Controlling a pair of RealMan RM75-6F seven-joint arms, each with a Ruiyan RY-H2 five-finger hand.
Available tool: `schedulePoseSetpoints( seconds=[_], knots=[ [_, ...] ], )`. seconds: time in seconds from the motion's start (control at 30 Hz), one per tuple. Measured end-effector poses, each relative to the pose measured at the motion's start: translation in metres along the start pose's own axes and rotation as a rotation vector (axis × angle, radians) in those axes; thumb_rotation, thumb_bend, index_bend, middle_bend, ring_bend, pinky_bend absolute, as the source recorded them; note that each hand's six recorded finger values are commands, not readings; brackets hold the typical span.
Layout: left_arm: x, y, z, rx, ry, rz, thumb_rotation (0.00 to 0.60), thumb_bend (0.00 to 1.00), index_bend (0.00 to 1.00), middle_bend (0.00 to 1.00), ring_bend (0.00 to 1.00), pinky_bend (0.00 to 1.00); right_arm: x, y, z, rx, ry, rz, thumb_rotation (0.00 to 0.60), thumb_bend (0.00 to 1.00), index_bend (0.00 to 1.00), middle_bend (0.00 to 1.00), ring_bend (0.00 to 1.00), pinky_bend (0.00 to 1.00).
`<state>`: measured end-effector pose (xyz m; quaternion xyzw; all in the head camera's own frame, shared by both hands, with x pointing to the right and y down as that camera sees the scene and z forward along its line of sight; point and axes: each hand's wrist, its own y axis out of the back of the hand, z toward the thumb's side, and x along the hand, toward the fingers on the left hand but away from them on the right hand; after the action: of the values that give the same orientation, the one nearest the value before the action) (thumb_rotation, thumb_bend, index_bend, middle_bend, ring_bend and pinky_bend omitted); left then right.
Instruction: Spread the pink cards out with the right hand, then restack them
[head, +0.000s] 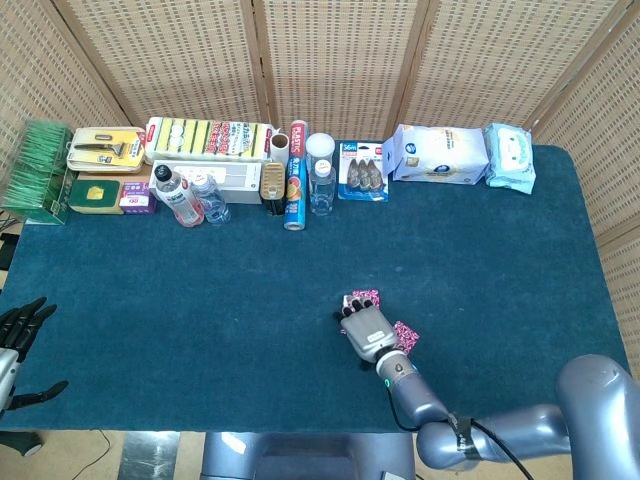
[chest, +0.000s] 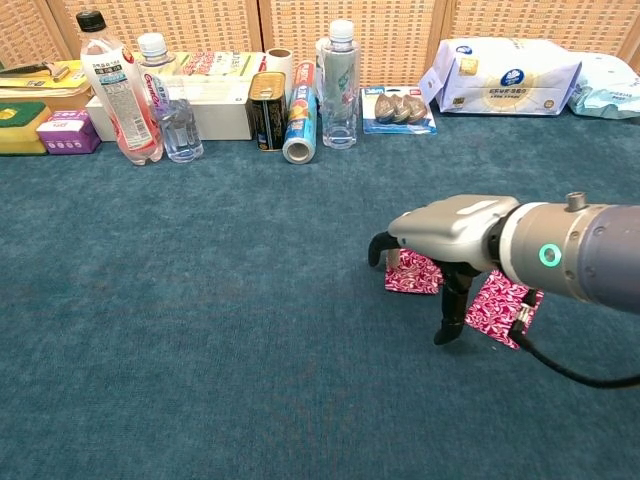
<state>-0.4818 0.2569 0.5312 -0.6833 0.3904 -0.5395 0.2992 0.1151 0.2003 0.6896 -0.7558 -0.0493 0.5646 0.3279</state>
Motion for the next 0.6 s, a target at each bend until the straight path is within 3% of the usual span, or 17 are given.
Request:
schedulePoseSetpoints(
  seconds=[0.37,0.6],
  knots=[
    [0.0,0.001,0.0,-0.002,-0.004,0.001,0.6,0.05,0.0,0.0,0.0,0.0,0.005,0.019,0.031,-0.004,0.047,-0.034,0.6,0.0,0.17,0.21,0.04,0.09],
    [0.0,0.0,0.0,0.001,-0.006,-0.003,0.6,0.05,0.0,0.0,0.0,0.0,0.016,0.036,0.032,0.001,0.049,-0.072,0.6,0.0,0.17,0.21,0.04,0.09]
  ],
)
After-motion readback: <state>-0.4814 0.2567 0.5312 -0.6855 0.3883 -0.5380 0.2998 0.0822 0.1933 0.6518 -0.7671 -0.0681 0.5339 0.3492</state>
